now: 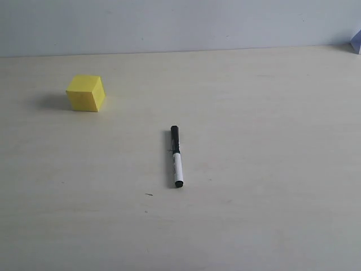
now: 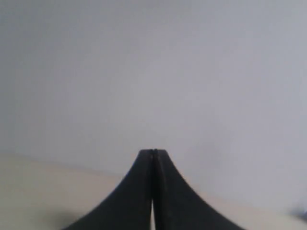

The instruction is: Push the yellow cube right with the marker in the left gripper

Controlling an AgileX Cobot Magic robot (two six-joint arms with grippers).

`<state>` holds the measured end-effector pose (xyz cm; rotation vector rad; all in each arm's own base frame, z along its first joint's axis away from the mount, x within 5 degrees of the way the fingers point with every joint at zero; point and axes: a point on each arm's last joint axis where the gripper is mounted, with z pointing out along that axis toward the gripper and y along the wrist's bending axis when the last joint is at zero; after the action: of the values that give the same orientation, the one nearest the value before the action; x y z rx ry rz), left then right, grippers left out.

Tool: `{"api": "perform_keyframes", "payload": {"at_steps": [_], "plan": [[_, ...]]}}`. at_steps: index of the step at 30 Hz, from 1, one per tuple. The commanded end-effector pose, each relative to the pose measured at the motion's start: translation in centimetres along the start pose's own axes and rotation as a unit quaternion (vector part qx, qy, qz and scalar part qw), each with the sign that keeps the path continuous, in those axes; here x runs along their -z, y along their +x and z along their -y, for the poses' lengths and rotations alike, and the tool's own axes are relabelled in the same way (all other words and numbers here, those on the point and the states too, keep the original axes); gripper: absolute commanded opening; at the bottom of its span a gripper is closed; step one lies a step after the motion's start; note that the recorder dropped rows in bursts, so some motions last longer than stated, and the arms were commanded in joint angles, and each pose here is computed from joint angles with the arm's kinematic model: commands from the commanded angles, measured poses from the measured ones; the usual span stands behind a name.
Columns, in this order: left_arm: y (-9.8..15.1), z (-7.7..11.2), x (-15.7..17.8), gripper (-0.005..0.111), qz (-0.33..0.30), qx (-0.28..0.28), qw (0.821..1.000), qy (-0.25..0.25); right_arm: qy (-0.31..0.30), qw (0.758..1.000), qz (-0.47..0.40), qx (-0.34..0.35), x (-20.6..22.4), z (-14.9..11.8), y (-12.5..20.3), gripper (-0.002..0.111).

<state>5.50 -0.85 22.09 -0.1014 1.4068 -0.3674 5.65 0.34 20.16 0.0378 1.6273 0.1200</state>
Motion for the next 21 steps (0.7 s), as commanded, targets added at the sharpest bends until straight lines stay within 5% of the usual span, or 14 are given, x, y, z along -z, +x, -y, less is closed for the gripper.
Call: {"api": "perform_keyframes", "payload": {"at_steps": [1, 4, 8, 11, 14, 16, 19, 21], "plan": [[-4.3, 1.5, -0.7, 0.000, 0.122, 0.047, 0.990, 0.051, -0.001, 1.000, 0.004, 0.001, 0.0, 0.0, 0.1, 0.000], [-9.6, 3.1, -4.6, 0.000, 0.046, -0.020, 0.998, 0.023, -0.001, 1.000, 0.004, 0.001, 0.0, 0.0, 0.1, 0.000], [-11.5, 3.1, -8.2, 0.000, -0.071, -0.078, 0.994, -0.033, -0.001, 1.000, 0.004, 0.001, 0.0, 0.0, 0.1, 0.000], [-11.8, 2.6, -11.4, 0.000, -0.194, -0.128, 0.969, -0.082, -0.001, 1.000, 0.004, 0.001, 0.0, 0.0, 0.1, 0.000], [-11.8, 2.3, -14.8, 0.000, -0.339, -0.184, 0.917, -0.104, -0.001, 1.000, 0.004, 0.001, 0.0, 0.0, 0.1, 0.000], [-11.5, 2.0, -17.0, 0.000, -0.445, -0.207, 0.863, -0.120, -0.001, 1.000, 0.004, 0.001, 0.0, 0.0, 0.1, 0.000], [-10.6, 1.5, -20.0, 0.000, -0.567, -0.181, 0.789, -0.152, -0.001, 1.000, 0.004, 0.001, 0.0, 0.0, 0.1, 0.000], [-9.3, 1.9, -21.6, 0.000, -0.614, -0.138, 0.764, -0.141, -0.001, 1.000, 0.004, 0.001, 0.0, 0.0, 0.1, 0.000]]}}
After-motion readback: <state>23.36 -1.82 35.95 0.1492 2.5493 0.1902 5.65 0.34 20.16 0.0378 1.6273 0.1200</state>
